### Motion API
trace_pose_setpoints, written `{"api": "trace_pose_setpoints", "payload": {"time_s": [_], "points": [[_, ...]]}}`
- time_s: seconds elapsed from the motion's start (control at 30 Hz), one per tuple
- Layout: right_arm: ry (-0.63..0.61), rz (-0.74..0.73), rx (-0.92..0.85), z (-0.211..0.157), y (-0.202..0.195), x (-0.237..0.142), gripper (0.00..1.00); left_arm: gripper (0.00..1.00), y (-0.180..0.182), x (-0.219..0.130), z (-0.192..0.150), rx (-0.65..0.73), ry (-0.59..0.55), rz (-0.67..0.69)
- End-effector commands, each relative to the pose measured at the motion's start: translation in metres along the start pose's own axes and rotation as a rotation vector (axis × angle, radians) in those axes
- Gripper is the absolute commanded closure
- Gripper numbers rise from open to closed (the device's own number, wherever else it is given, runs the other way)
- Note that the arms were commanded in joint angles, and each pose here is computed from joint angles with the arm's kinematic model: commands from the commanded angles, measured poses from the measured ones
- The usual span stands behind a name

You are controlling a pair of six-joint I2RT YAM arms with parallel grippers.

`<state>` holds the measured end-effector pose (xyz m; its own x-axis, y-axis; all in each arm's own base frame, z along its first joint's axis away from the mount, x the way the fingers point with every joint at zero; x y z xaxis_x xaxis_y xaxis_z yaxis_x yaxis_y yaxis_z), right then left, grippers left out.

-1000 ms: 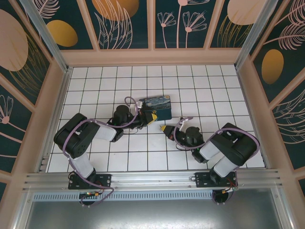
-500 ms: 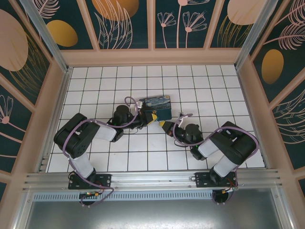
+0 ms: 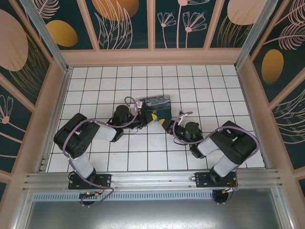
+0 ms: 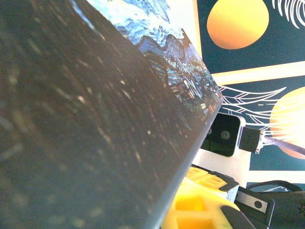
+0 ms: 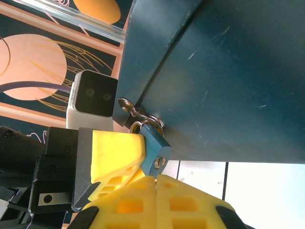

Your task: Unlock a padlock with a key

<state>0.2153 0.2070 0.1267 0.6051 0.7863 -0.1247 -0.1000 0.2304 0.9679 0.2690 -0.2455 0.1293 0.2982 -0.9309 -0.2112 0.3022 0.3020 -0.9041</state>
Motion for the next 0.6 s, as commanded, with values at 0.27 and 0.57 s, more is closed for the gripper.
{"api": "trace_pose_setpoints", "payload": {"time_s": [0.27,0.57], "points": [[0.004,0.055,0.003,0.0050,0.0106,0.0084,1.00,1.00,-0.0022,-0.0016,-0.0003,0.050,0.010,-0.029],[-0.001,0.116,-0.016,0.0125,0.0120,0.0114,1.00,1.00,-0.0088,-0.0037,-0.0022,0.036,0.024,-0.080]]}}
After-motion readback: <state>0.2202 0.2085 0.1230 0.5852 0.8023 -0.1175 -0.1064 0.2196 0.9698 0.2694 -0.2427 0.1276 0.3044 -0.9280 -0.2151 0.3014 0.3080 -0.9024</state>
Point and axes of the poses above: each hand's point on the last joint's axis, 136 mm out from that joint toward the fingers, its own x axis out along the fingers, its own y axis along the line the jaws close on, z = x × y, the point moved 8 cm from there along -x, back along the fingers, and after that the axes turned 11 degrees about x, right-handed, at the moved point
